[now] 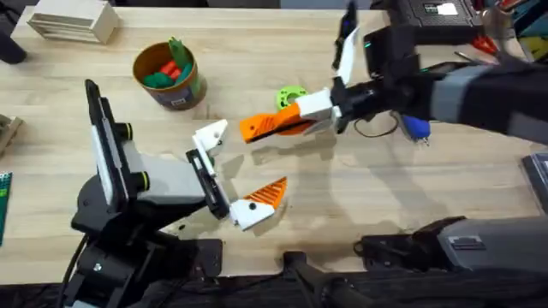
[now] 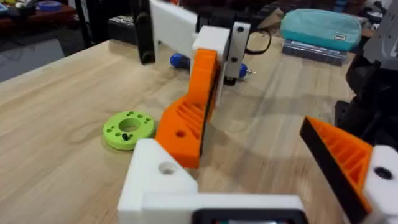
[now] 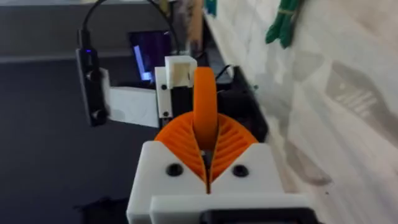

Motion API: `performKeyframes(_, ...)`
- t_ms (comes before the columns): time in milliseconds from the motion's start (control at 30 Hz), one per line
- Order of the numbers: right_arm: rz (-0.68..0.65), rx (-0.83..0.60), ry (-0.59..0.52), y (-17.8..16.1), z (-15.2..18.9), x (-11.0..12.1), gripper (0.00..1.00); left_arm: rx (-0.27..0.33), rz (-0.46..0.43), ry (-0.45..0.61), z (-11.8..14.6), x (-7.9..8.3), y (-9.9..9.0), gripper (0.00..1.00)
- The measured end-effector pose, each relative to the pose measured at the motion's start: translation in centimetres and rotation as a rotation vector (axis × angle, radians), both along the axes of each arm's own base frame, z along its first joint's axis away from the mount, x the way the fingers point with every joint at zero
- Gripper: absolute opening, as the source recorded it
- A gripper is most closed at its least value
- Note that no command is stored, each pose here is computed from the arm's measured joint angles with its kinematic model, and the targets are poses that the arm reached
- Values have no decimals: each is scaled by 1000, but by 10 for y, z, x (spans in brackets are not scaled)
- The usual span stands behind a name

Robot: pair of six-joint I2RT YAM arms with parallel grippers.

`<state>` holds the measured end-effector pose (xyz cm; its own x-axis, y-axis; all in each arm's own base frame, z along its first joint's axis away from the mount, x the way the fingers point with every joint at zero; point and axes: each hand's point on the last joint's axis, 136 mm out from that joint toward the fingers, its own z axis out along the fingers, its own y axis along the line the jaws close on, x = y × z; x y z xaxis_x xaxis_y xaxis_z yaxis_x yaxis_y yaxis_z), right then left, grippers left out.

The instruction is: Pick up the gripper from the table and insert it into the empty holder that is missing its gripper. Then pick up a screw, insert it into the mounting hole, and use the screwdriver to tighten it. Finally, clean up the table by picking up the vegetable and placing it into the bucket.

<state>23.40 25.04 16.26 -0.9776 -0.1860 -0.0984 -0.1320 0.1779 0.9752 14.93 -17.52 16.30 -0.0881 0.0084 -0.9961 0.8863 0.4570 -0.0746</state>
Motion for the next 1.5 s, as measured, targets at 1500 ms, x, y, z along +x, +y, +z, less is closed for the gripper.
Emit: performKeyframes(1500,78,29,98,67,7,-9,14,-7,70,18,0,11,6,987)
